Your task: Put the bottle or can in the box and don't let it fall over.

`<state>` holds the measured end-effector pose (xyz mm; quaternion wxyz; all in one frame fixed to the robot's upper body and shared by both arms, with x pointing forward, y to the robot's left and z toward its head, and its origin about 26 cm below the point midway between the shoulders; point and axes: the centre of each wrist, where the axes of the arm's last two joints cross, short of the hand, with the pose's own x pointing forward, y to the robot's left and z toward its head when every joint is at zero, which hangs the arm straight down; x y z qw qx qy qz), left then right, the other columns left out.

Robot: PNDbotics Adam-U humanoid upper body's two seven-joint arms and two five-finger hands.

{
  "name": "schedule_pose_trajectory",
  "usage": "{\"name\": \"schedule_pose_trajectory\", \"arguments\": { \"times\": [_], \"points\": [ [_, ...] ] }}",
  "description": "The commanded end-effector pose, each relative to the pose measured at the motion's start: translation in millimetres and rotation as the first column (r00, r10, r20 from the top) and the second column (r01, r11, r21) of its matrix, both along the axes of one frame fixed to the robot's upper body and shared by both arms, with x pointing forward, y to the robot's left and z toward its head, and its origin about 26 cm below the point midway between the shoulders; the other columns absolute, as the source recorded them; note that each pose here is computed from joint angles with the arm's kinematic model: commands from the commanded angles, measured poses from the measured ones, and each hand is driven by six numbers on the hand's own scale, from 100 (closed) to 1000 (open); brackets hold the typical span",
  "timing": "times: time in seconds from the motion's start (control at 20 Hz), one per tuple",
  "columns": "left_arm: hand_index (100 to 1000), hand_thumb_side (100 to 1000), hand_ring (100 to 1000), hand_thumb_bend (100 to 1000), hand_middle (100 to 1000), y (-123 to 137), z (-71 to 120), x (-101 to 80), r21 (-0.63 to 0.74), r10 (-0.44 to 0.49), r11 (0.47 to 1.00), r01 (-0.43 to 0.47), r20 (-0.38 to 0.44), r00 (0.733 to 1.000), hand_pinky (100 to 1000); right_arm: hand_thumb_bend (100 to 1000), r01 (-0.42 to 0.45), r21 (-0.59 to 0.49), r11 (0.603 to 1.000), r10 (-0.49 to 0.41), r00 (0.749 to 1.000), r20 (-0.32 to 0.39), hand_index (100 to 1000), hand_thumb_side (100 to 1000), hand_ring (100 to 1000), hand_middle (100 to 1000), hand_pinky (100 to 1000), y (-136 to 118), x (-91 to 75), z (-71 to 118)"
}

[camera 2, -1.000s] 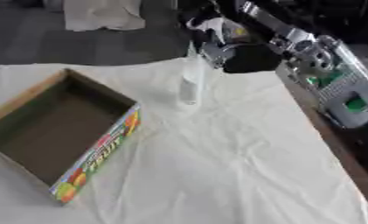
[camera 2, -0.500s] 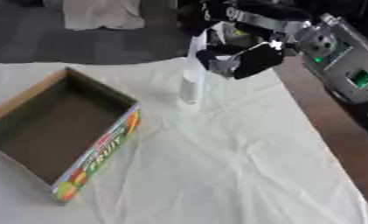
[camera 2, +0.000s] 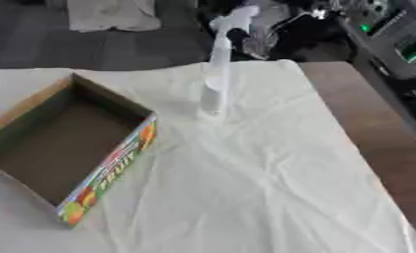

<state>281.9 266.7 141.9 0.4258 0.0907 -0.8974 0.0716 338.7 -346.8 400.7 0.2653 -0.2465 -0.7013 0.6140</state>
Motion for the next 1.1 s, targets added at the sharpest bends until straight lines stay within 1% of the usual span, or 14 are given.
{"name": "schedule_pose_trajectory", "arguments": {
  "times": [0.05,0.1,0.2,0.5,0.9,1.1],
  "points": [
    [613,846,570,179,702,2,6.2,-2.8,0.022,-0.004,1.0,0.004,0.017,1.0,934,176,0.037,-0.016,0.999,-0.037,0.999,0.012,811,363,804,869,868,-9,-2.3,19.6],
    [613,847,570,179,702,2,5.8,-3.0,0.022,-0.003,1.0,0.003,0.015,1.0,934,205,0.048,-0.024,0.999,-0.048,0.999,0.006,815,363,808,868,866,-10,-0.9,22.1],
    [613,845,570,179,702,2,5.8,-3.0,0.024,-0.003,1.0,0.003,0.013,1.0,934,233,0.074,-0.048,0.996,-0.075,0.997,-0.01,819,372,817,871,866,-12,3.5,24.8],
    [613,846,570,178,702,2,5.2,-3.4,0.025,-0.004,1.0,0.004,0.009,1.0,934,267,0.106,-0.1,0.989,-0.11,0.993,-0.038,823,378,828,880,871,-10,24.6,26.4],
    [612,847,569,177,703,2,4.6,-3.6,0.023,-0.001,1.0,0.001,0.007,1.0,934,282,0.138,-0.122,0.983,-0.145,0.988,-0.05,825,385,834,886,875,-4,55.6,27.4],
    [611,849,568,177,702,2,4.6,-3.6,0.023,0.0,1.0,-0.001,0.007,1.0,934,291,0.139,-0.148,0.979,-0.148,0.988,-0.053,827,394,838,888,876,0,66.6,26.5]
  ]
}}
